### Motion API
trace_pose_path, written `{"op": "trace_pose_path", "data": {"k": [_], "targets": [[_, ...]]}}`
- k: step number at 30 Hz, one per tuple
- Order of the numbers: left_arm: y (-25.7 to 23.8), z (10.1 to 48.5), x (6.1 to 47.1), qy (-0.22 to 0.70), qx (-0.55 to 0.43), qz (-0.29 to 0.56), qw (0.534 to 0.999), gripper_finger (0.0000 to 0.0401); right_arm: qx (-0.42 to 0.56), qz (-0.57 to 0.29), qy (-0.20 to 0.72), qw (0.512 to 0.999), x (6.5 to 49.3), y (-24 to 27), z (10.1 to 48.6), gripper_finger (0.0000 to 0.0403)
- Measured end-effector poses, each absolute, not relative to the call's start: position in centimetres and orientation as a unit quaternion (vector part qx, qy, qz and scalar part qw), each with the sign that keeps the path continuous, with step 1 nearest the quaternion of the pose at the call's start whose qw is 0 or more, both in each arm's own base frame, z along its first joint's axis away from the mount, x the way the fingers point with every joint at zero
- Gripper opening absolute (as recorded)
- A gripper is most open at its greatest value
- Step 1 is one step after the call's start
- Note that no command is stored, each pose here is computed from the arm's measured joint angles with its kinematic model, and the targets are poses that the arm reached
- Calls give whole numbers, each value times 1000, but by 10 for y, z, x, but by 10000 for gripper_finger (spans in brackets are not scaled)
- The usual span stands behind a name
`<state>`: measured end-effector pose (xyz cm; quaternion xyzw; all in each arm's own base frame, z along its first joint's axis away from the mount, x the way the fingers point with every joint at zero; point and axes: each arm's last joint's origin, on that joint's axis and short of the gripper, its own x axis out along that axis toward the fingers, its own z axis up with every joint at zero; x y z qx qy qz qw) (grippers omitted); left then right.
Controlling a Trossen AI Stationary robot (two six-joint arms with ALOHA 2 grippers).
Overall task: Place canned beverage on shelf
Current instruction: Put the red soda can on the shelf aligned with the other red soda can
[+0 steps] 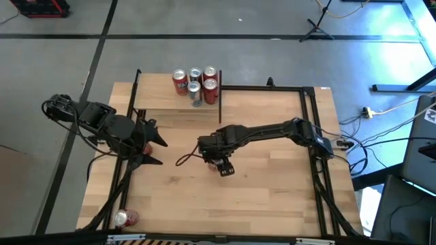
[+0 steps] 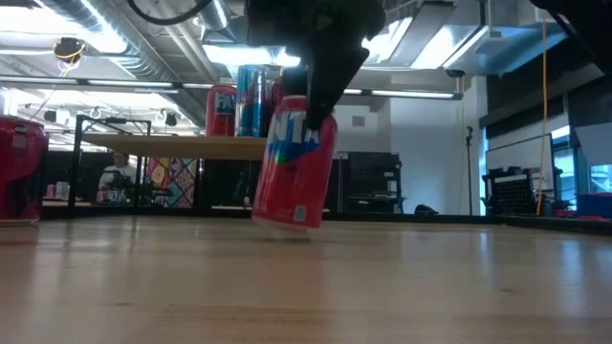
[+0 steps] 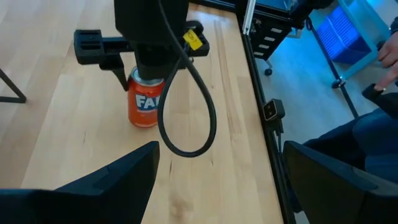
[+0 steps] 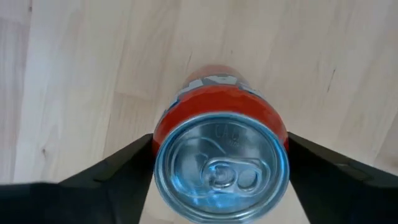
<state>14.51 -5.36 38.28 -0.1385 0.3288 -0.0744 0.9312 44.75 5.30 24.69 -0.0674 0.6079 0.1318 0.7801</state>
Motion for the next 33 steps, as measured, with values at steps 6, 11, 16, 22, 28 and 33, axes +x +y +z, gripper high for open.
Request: {"op": "trace_pose_path", "data": {"k": [6, 11, 16, 22, 28, 33], "targets": [[-54, 383, 145, 329, -138, -74, 931, 330, -68, 132, 597, 789, 450, 53, 248, 353], [-53, 383, 145, 328, -137, -69, 932, 330, -59, 125, 598, 789, 449, 53, 255, 336], [-53, 383, 145, 325, -134, -59, 934, 330, -73, 91, 613, 782, 435, 53, 280, 311], [-52, 382, 147, 320, -127, -37, 938, 330, -91, 66, 628, 770, 430, 58, 279, 287], [-55, 377, 159, 332, -115, -16, 936, 330, -87, 57, 663, 742, 405, 78, 296, 271], [-63, 367, 183, 343, -86, 1, 935, 330, -84, 38, 632, 770, 370, 92, 329, 258]]}}
